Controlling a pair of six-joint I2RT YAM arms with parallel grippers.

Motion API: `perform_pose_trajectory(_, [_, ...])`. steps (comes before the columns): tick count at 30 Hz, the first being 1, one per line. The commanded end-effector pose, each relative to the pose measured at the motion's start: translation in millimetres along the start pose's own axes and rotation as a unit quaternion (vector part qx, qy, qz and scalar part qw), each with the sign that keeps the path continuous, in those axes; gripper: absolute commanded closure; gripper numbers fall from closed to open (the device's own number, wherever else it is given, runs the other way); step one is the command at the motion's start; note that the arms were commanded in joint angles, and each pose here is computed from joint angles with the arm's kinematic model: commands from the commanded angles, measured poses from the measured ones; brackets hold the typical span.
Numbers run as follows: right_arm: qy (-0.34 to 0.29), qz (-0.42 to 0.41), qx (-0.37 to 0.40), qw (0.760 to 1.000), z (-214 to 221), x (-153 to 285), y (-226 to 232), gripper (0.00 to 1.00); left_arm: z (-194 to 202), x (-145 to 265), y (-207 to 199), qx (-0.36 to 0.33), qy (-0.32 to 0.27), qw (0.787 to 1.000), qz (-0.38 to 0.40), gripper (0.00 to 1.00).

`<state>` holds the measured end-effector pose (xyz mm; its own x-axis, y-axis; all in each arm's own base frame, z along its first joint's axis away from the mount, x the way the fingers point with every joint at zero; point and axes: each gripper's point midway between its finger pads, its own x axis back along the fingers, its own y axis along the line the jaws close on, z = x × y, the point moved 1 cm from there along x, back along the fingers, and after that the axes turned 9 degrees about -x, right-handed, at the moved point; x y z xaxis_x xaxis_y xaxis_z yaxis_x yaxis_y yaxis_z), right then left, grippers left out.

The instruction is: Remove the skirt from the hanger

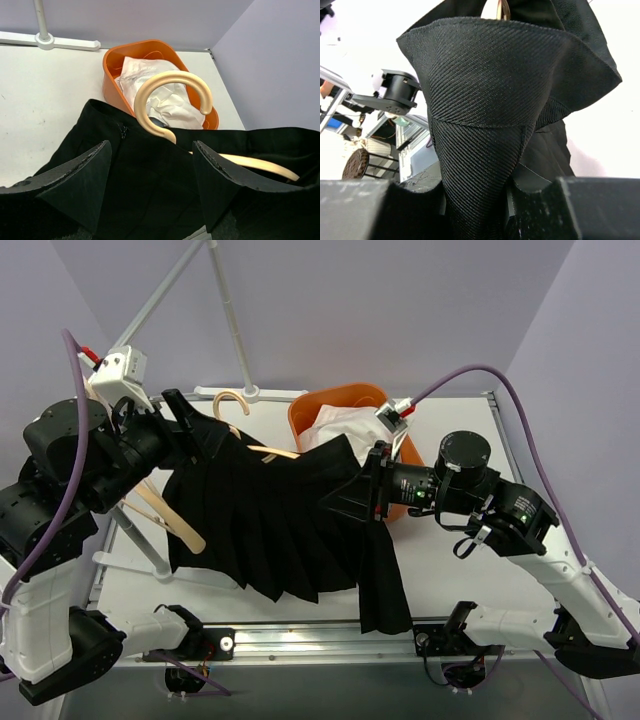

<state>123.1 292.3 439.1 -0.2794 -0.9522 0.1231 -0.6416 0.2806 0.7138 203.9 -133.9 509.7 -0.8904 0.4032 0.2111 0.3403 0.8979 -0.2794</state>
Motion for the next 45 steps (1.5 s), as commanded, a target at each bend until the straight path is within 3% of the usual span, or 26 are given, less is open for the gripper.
perform_pose_trajectory(1, [-0.038, -0.084, 0.029, 0.995, -18.5, 15.8, 42.3, 1.00, 1.4, -5.0, -4.7, 0.004, 0.004, 1.000, 0.009, 0.26])
perform_pose_trajectory(19, [-0.008, -0.103, 0.034, 0.994, -6.0, 15.1, 45.2, 1.00, 2.0, -21.8, -8.7, -0.013, 0.010, 1.000, 0.011, 0.44])
perform_pose_trajectory(23, [-0.008, -0.098, 0.039, 0.994, -6.6, 16.3, 44.7, 1.00, 4.7, -25.5, -10.1, -0.014, 0.016, 1.000, 0.014, 0.54])
perform_pose_trajectory(27, [-0.013, -0.098, 0.043, 0.994, -8.7, 17.7, 45.8, 1.00, 5.9, -26.2, -10.1, -0.016, 0.017, 1.000, 0.014, 0.70])
perform_pose_trajectory(31, [-0.013, -0.102, 0.044, 0.994, -9.6, 17.9, 48.1, 1.00, 6.0, -27.4, -9.5, -0.018, 0.016, 1.000, 0.013, 0.74])
perform_pose_trajectory(33, [-0.014, -0.104, 0.046, 0.993, -10.3, 19.4, 49.7, 1.00, 6.0, -27.1, -10.3, -0.016, 0.015, 1.000, 0.015, 0.73])
perform_pose_trajectory(34, [-0.012, -0.104, 0.046, 0.993, -9.9, 18.9, 49.2, 1.00, 5.7, -27.5, -10.6, -0.015, 0.014, 1.000, 0.015, 0.62])
perform_pose_trajectory(35, [-0.012, -0.104, 0.047, 0.993, -9.7, 18.9, 49.3, 1.00, 6.0, -28.4, -10.4, -0.012, 0.014, 1.000, 0.013, 0.57])
perform_pose_trajectory(40, [-0.015, -0.108, 0.049, 0.993, -11.3, 20.4, 52.0, 1.00, 8.7, -30.3, -9.2, -0.011, 0.017, 1.000, 0.010, 0.48])
perform_pose_trajectory(42, [-0.015, -0.110, 0.049, 0.993, -11.9, 22.2, 53.8, 1.00, 8.7, -30.5, -9.6, -0.009, 0.016, 1.000, 0.011, 0.49])
perform_pose_trajectory(45, [-0.012, -0.105, 0.051, 0.993, -10.5, 22.6, 52.0, 1.00, 7.8, -30.9, -11.2, -0.009, 0.015, 1.000, 0.016, 0.63])
